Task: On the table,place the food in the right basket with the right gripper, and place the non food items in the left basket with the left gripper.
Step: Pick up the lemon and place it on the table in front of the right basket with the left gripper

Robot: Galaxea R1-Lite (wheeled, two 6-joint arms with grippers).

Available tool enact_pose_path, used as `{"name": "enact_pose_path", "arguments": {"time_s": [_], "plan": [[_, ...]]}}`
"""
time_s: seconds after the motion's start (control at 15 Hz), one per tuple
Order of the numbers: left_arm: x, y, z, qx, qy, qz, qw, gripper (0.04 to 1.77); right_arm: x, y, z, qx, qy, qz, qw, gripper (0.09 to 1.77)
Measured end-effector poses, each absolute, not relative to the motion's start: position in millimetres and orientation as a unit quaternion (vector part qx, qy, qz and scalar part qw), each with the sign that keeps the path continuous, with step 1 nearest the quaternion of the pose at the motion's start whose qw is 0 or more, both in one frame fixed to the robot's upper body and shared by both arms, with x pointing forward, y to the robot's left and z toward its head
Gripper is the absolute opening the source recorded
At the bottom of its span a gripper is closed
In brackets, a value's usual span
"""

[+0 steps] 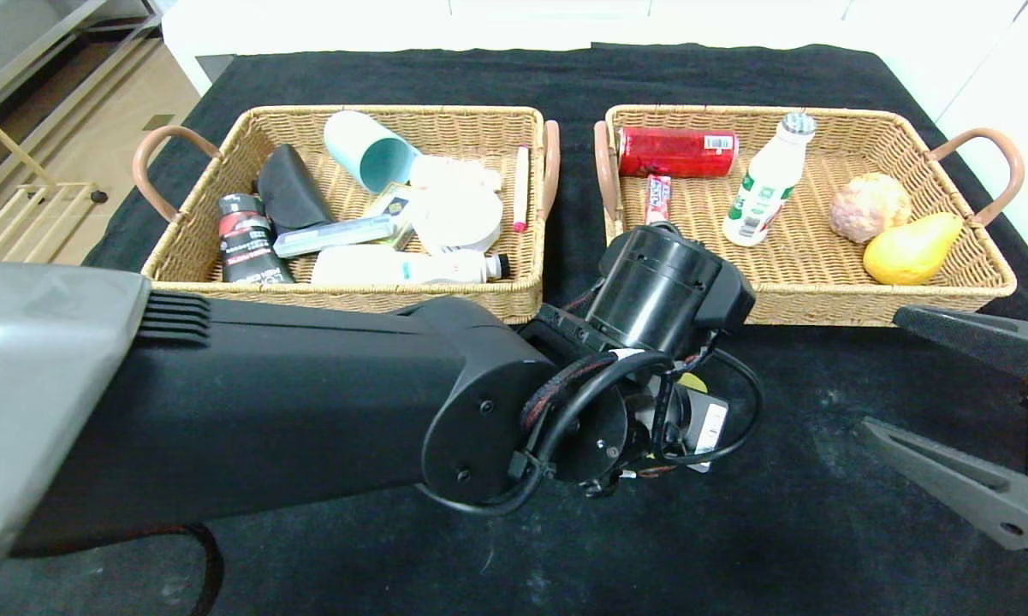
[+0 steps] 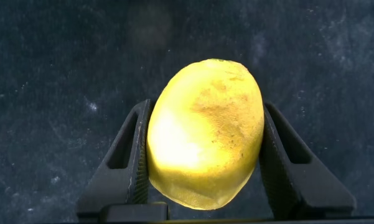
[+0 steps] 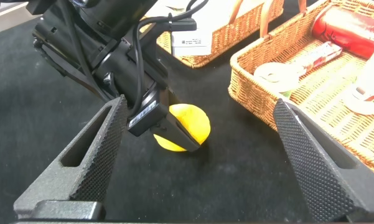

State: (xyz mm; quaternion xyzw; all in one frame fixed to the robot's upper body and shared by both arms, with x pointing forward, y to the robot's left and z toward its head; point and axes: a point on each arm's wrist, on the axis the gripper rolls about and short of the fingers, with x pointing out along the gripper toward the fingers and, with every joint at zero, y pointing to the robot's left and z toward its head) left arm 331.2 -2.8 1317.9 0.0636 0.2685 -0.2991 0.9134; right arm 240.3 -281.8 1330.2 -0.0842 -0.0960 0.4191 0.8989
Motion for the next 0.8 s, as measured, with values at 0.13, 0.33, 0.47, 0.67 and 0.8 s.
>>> {"name": "enact_pose_path", "arguments": {"time_s": [0.13, 0.33, 0.47, 0.67, 0.8], "plan": [[331.1, -3.3, 1316.6, 0.065, 0.27, -0.299, 0.913, 1.03, 240.0, -281.8, 1328.9, -0.084, -0.094, 0.42, 0.899, 1.71], [331.3, -3.4, 1316.9, 0.066, 0.269, -0.3, 0.913, 1.15, 239.8, -281.2, 1327.8, -0.084, -0.092, 0.422, 0.898, 1.71], [331.7, -3.4, 1317.0, 0.065, 0.269, -0.299, 0.913, 1.28, 239.7, -280.9, 1327.6, -0.084, -0.092, 0.423, 0.897, 1.71], [331.3, -3.2, 1317.1, 0.066, 0.269, -0.299, 0.913, 1.41, 239.5, -280.6, 1326.9, -0.084, -0.091, 0.424, 0.897, 1.71], [330.4, -1.9, 1319.2, 0.067, 0.265, -0.296, 0.915, 1.48, 239.3, -280.5, 1326.5, -0.084, -0.09, 0.425, 0.897, 1.71]]}}
